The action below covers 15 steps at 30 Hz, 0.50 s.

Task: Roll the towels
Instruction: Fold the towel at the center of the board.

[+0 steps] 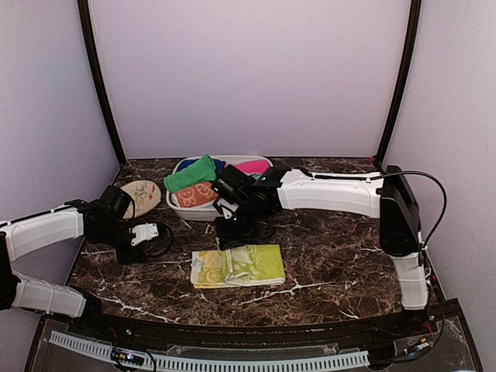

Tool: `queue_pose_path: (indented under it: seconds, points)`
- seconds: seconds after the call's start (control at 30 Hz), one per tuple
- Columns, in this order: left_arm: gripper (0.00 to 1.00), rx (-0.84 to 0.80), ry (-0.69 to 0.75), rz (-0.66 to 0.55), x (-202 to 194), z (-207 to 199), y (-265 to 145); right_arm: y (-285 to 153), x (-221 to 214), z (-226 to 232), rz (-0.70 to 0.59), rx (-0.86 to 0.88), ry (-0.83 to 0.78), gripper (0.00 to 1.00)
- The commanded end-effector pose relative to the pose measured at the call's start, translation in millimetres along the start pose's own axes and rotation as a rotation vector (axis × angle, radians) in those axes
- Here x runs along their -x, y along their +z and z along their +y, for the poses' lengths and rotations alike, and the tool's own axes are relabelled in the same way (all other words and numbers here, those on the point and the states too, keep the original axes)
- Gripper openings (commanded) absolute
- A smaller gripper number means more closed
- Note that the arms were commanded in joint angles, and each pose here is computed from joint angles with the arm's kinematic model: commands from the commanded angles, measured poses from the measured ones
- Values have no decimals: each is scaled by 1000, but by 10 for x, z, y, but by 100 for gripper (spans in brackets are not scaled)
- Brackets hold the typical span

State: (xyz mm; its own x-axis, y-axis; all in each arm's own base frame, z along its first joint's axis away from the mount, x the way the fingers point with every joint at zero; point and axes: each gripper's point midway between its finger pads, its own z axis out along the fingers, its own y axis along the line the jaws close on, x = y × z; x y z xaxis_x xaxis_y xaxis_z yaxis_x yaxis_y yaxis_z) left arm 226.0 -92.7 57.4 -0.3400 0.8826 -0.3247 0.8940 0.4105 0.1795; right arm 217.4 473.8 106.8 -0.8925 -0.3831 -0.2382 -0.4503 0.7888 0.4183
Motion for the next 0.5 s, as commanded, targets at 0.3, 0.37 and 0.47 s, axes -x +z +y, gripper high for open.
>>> queue_pose_path:
  seconds: [0.3,0.37,0.47]
  points:
    - [44,-3,-12,-21,42,9,-35,349,327,316,-52,108,40,0]
    - [44,-3,-11,-17,35,12,-26,376,319,345,-44,123,39,0]
    - [44,-5,-11,-15,34,11,-14,404,292,381,-26,147,40,0]
